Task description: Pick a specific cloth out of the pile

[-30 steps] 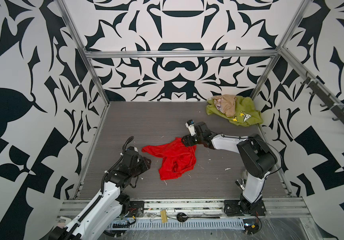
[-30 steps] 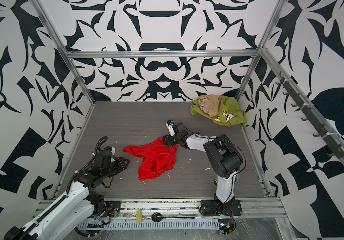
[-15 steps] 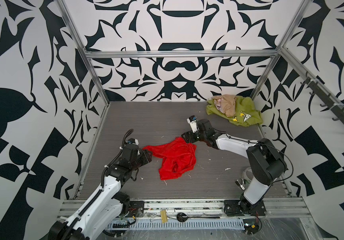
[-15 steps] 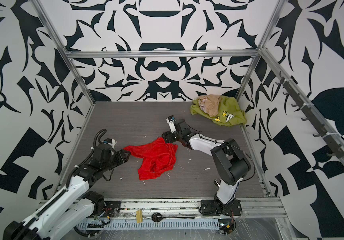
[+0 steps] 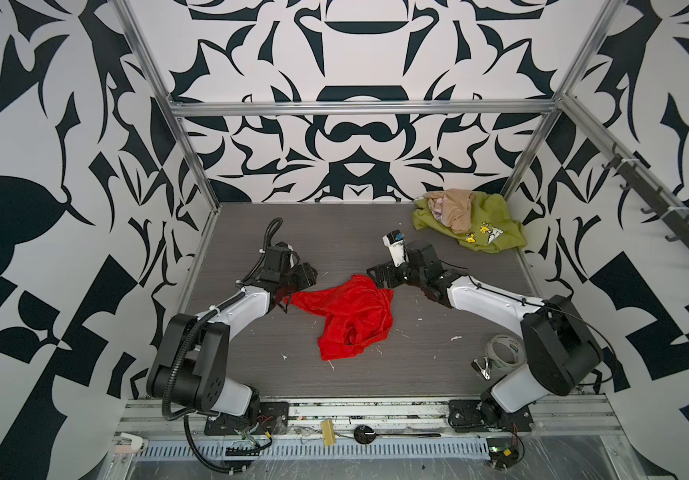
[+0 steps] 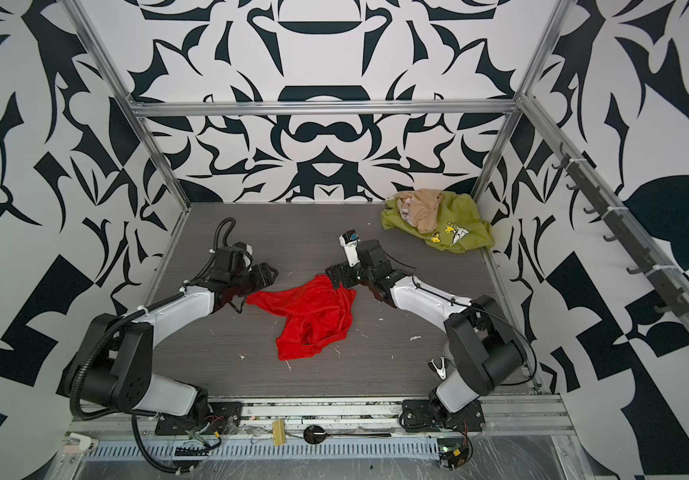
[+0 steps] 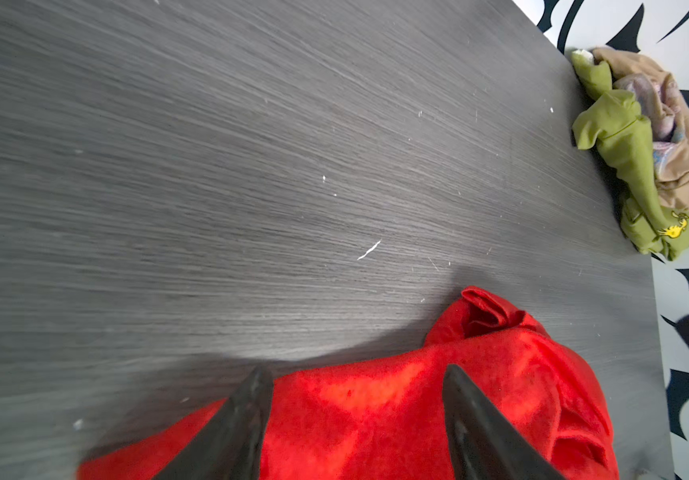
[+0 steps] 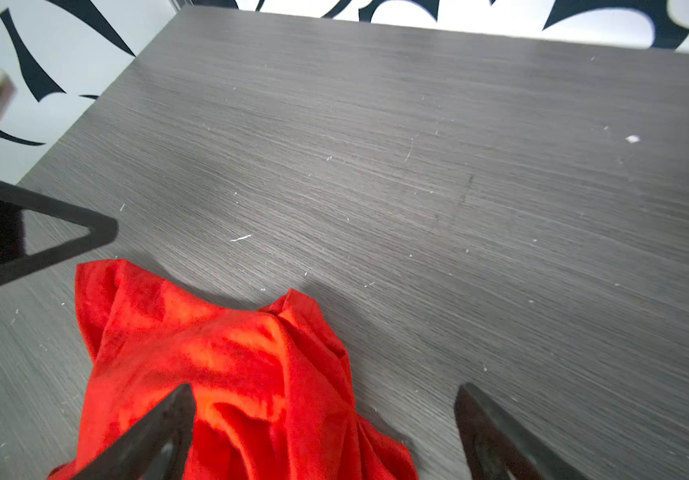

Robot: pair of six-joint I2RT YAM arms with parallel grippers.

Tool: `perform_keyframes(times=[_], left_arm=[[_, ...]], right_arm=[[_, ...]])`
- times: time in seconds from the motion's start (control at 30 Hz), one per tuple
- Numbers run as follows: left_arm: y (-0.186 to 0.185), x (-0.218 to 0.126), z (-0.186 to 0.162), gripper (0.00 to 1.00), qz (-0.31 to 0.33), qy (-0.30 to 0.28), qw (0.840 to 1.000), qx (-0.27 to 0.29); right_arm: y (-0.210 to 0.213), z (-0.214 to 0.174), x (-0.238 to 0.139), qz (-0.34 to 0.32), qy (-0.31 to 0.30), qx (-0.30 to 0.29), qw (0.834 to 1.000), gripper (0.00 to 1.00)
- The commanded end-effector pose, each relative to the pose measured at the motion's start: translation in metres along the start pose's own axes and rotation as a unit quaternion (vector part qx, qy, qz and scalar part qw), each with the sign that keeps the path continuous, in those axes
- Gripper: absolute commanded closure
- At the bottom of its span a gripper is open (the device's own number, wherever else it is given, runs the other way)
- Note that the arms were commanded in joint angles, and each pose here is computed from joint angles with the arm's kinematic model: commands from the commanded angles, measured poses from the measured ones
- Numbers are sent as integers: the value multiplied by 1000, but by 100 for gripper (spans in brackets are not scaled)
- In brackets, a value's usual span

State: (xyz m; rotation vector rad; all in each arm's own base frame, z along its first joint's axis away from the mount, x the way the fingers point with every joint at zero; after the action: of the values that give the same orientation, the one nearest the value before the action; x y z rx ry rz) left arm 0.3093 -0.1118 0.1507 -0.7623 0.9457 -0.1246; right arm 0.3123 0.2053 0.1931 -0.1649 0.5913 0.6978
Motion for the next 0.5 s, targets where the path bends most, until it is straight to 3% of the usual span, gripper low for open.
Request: perform_keyframes(times=[0.0,0.47], left_arm=[[1,4,-3,31,-19,12,1000,-5],[36,19,-37,29,10,86,996,-34]], right_arm=[[1,7,-12,-13,-20,-8,1000,1],[1,5,-10,-12,-15,-14,1000,1]])
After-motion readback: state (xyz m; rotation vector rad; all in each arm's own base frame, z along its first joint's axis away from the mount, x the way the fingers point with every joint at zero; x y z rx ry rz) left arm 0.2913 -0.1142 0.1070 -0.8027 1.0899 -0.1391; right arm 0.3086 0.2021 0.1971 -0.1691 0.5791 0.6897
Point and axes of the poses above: each gripper's point midway between its finger pads, its own x axis out along the fingers, its own y axis along the line the jaws close on, z = x × y, the point moved 9 cm from there along -x, back along the fingers, and after that the axes turned 14 degrees about -x, right-handed, at the moved point
